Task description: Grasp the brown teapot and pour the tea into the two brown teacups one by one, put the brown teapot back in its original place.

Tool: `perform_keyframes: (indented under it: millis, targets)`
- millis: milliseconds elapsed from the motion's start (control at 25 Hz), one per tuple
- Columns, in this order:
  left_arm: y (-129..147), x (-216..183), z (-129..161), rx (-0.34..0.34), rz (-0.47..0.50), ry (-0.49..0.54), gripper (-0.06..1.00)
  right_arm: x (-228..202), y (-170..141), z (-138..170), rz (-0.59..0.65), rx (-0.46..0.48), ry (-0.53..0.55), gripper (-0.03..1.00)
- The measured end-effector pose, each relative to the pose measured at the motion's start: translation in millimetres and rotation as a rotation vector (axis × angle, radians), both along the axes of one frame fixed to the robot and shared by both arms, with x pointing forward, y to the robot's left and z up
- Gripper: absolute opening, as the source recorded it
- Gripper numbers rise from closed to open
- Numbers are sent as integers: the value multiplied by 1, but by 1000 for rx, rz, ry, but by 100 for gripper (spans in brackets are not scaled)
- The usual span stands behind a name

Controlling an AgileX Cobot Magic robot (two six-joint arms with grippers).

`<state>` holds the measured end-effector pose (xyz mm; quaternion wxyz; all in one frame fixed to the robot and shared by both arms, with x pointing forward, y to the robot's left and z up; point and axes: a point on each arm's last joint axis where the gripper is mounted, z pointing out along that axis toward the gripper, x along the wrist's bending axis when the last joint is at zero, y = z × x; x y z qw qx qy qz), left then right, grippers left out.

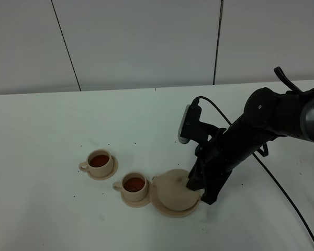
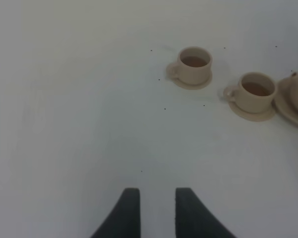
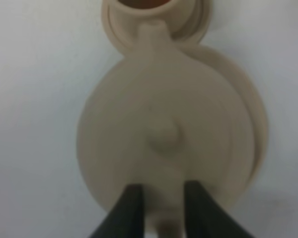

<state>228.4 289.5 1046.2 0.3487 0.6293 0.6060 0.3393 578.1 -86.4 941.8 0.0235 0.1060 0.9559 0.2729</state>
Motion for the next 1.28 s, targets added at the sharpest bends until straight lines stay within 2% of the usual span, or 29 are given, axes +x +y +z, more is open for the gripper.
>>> perform_keyframes:
  millis: [200, 560, 960, 1280]
  targets:
    - [0, 0, 0, 0, 0, 0, 24, 0, 0, 0, -5, 6, 2, 33]
    - [0, 0, 0, 0, 0, 0, 24, 0, 0, 3, -6, 10, -3, 34]
    - [0, 0, 0, 0, 0, 0, 24, -7, -4, 42, -51, 39, -61, 34]
    - [0, 0, 0, 0, 0, 0, 24, -14, -8, 85, -165, 140, -113, 31]
